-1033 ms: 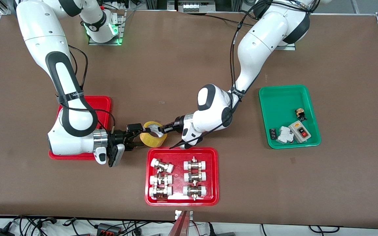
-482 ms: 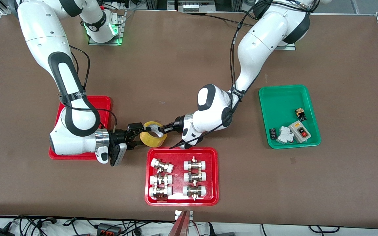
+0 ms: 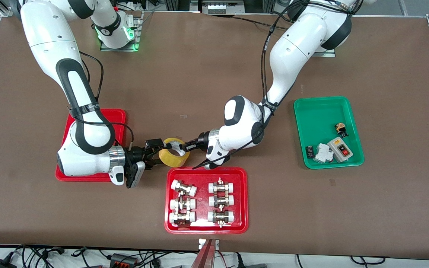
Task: Left arm passes tape to right arm into tray
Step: 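Close the right gripper on the tape held by the left gripper, then carry the tape over the red tray while the left gripper withdraws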
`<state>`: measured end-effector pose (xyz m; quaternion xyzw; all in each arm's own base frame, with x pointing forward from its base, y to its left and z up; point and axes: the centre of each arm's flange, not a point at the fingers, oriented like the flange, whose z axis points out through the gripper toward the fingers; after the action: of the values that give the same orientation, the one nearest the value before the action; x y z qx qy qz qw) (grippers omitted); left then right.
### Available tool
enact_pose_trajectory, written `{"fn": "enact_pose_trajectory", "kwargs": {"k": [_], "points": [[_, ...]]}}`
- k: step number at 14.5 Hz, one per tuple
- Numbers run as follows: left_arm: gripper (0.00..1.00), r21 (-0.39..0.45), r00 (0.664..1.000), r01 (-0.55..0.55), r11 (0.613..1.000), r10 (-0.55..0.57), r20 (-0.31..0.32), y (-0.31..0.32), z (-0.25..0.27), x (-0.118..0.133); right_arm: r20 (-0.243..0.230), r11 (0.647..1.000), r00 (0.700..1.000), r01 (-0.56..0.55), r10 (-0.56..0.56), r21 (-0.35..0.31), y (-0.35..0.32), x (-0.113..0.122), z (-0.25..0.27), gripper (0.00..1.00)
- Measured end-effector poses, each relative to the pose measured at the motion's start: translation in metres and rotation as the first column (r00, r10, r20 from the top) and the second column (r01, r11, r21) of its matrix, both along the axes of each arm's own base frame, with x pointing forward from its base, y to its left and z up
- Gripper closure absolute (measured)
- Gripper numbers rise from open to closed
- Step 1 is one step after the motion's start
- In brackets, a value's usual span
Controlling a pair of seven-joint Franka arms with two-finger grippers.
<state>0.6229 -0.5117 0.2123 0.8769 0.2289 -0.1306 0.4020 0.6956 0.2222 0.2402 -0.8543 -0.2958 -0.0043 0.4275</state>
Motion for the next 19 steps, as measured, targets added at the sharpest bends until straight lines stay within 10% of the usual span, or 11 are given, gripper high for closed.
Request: {"fn": "enact_pose_trajectory", "kwargs": {"k": [5, 15, 19], "points": [[0.78, -0.001, 1.0, -0.002, 1.0, 0.002, 0.0, 0.0, 0.0, 0.0, 0.007, 1.0, 1.0, -0.015, 0.016, -0.021, 0.0, -0.001, -0.001, 0.47], [0.78, -0.002, 1.0, -0.006, 1.0, 0.006, 0.002, 0.001, 0.002, 0.002, 0.011, 1.0, 1.0, -0.015, 0.015, -0.021, 0.0, 0.0, 0.001, 0.47], [0.47, 0.032, 0.997, 0.04, 0.999, -0.042, 0.072, 0.021, 0.024, 0.023, 0.029, 1.0, 0.999, -0.017, 0.017, -0.022, 0.001, 0.001, 0.001, 0.47]]}}
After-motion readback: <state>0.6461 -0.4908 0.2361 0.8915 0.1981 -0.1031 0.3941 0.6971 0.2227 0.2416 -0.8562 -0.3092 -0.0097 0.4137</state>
